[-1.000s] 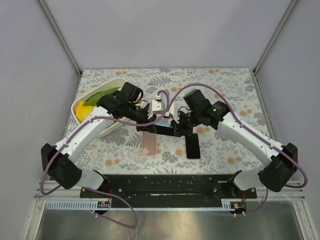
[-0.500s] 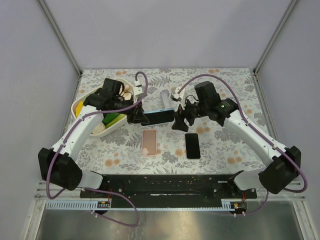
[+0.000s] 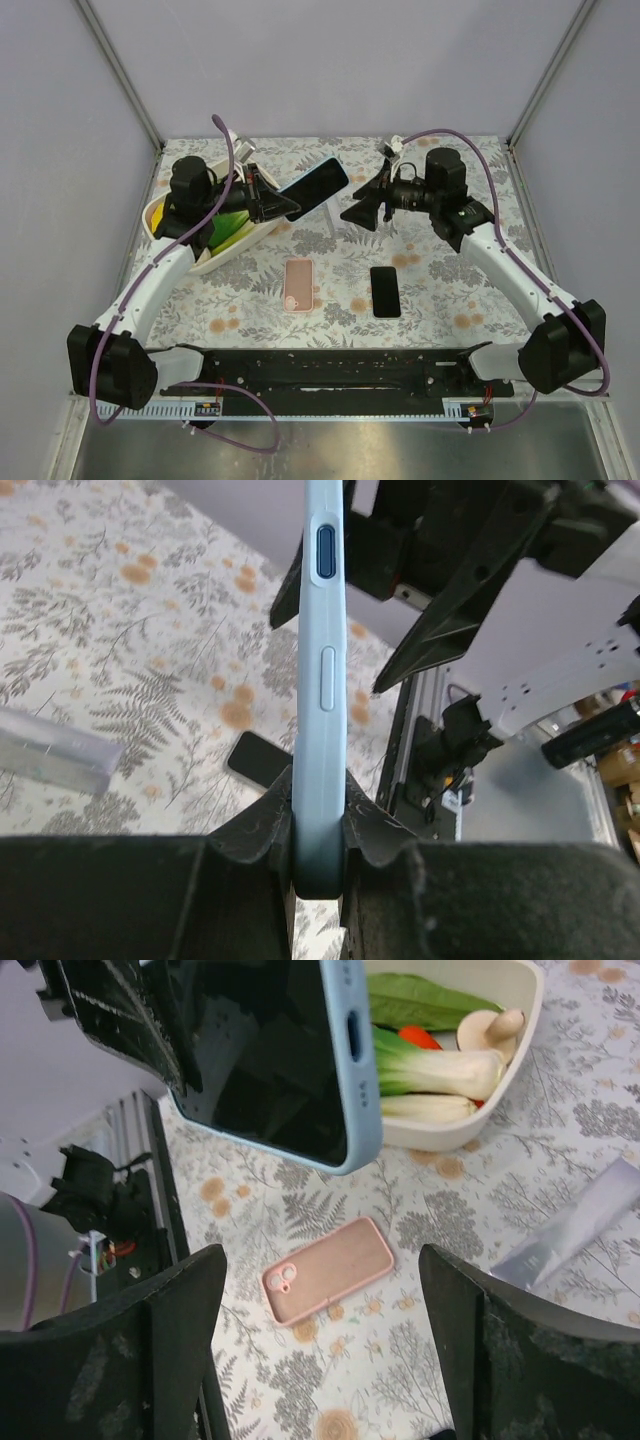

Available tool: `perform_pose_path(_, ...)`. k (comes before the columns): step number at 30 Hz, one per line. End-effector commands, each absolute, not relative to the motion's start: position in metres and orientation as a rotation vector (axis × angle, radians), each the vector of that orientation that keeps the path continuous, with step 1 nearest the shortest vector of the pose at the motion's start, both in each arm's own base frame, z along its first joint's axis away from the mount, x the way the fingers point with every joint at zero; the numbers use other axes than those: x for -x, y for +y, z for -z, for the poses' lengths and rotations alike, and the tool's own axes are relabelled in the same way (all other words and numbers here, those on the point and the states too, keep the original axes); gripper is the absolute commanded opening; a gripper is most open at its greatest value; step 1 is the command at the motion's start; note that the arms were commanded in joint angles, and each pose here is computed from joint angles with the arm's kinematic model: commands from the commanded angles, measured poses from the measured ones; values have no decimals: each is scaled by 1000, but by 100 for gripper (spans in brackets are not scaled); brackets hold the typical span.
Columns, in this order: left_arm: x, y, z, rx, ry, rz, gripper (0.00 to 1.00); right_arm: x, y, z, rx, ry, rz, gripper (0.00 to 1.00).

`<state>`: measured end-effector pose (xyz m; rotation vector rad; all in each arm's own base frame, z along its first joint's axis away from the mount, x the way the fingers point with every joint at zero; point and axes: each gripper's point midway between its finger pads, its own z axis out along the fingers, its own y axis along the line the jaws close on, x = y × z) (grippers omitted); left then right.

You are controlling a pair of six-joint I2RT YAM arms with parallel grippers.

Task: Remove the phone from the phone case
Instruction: Remove the phone case from the phone.

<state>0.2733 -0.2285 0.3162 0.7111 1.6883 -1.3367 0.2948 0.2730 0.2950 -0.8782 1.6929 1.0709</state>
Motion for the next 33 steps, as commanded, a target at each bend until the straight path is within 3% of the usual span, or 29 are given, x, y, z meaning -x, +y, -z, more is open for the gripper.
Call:
perform_pose_path(1,-266,-234,-371,-709,1476,1408,0,-290,289,-335,839,1532,-1314,87)
perform_pose_path(11,-246,-252,-358,-770,1438,1470,0,-280,301,-355,867,1434,-1533,85)
perform_pose_path(14,-243,-257,-353,-791,1441,1476,0,-278,302,-356,879,1427,-1553,76)
perform_pose_path(15,-242,-260,-350,-798,1450,1477,0,-276,301,-357,884,1423,-1565,70)
perform_pose_path(19,-243,-265,-338,-817,1490,1461,0,-271,302,-355,914,1418,-1589,26)
perform_pose_path(22,-243,-268,-330,-828,1514,1454,0,-266,301,-351,957,1418,-1598,0)
perform_pose_path(25,-239,-272,-319,-893,1556,1419,0,-260,299,-345,1019,1439,-1588,0)
perform_pose_path(26,-237,-274,-314,-922,1574,1408,2,-258,298,-343,1041,1449,-1574,0)
perform_pose_path(28,-232,-277,-308,-985,1587,1389,26,-255,295,-339,1085,1462,-1533,0)
perform_pose_path(31,-226,-280,-294,-1054,1635,1380,54,-248,293,-328,1149,1499,-1466,0)
perform_pose_path(33,-222,-283,-288,-1107,1641,1356,61,-245,291,-330,1158,1492,-1466,0)
